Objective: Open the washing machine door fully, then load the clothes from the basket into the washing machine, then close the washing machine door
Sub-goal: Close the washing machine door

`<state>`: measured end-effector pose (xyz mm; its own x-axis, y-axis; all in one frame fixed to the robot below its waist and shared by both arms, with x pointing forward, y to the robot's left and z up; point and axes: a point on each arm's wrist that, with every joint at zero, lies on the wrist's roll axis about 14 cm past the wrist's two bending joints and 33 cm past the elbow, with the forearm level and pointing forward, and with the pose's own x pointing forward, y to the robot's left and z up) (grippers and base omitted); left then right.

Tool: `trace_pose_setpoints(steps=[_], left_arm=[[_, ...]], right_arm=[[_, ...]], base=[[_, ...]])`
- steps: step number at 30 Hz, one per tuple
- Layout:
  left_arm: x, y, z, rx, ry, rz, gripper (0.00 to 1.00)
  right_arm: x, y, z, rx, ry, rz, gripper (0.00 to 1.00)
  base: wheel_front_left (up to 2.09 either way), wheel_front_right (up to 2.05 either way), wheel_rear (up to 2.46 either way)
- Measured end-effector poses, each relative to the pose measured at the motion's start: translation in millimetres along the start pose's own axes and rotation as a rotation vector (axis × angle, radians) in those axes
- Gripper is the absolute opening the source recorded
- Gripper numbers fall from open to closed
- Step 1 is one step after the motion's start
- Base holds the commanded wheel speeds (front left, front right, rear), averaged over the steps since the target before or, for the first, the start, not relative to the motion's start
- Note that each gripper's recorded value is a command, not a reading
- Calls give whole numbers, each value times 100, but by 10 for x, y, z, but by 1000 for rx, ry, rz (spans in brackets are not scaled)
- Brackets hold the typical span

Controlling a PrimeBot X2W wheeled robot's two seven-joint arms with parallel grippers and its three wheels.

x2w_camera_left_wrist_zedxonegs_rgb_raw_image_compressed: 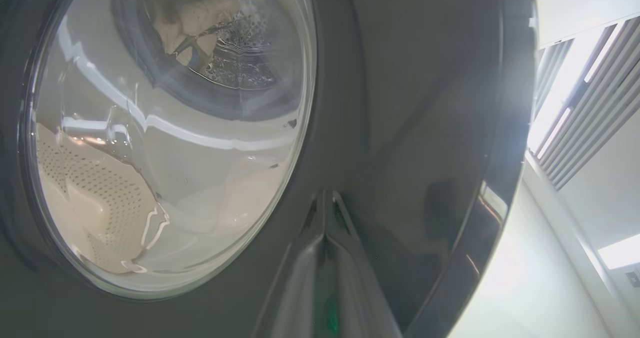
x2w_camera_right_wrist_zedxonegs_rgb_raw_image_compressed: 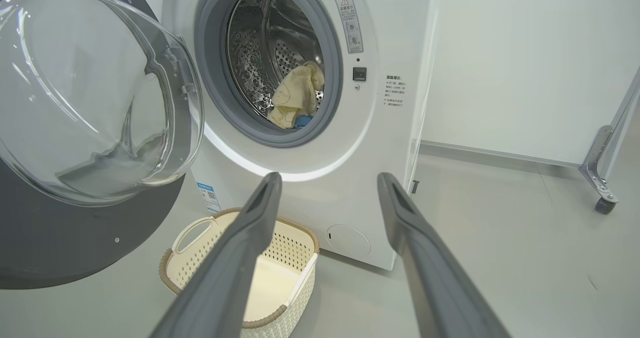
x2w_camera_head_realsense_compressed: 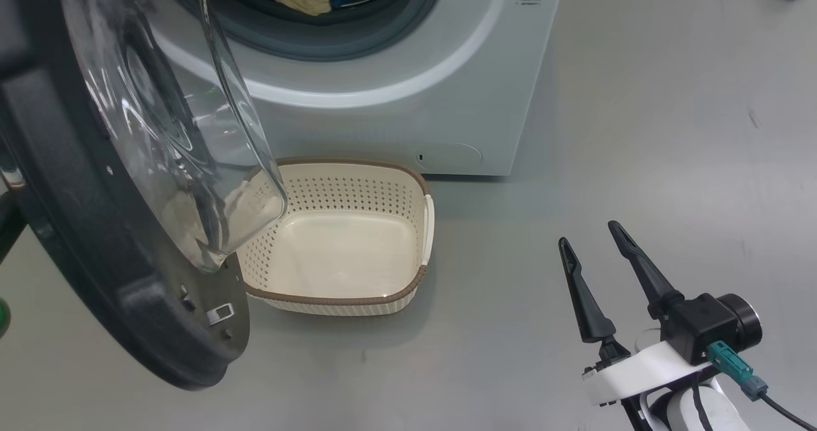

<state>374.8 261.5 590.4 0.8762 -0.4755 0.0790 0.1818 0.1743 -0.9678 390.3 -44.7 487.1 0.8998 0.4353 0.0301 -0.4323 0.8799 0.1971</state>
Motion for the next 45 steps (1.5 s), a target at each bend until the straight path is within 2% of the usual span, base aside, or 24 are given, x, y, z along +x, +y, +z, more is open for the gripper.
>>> trace_pose_setpoints(steps=[19,28,33,45], left_arm=[[857,-84,-629,-101,215,-110,0],[1330,-104,-622,-95,194,-126,0],[1615,-36,-544,-124,137,-131,0],[2263,200,-293,-95,17,-116,0]], right_arm=[[-317,-356,130,3,-39,-165,100],[-344,-523,148,-4,-47,-217,100],[-336,-626,103,-4,-35,-240,100],[-174,-863,38,-9,-27,-276,100]], base=[[0,0,0],[0,0,0],[0,0,0],[0,0,0]])
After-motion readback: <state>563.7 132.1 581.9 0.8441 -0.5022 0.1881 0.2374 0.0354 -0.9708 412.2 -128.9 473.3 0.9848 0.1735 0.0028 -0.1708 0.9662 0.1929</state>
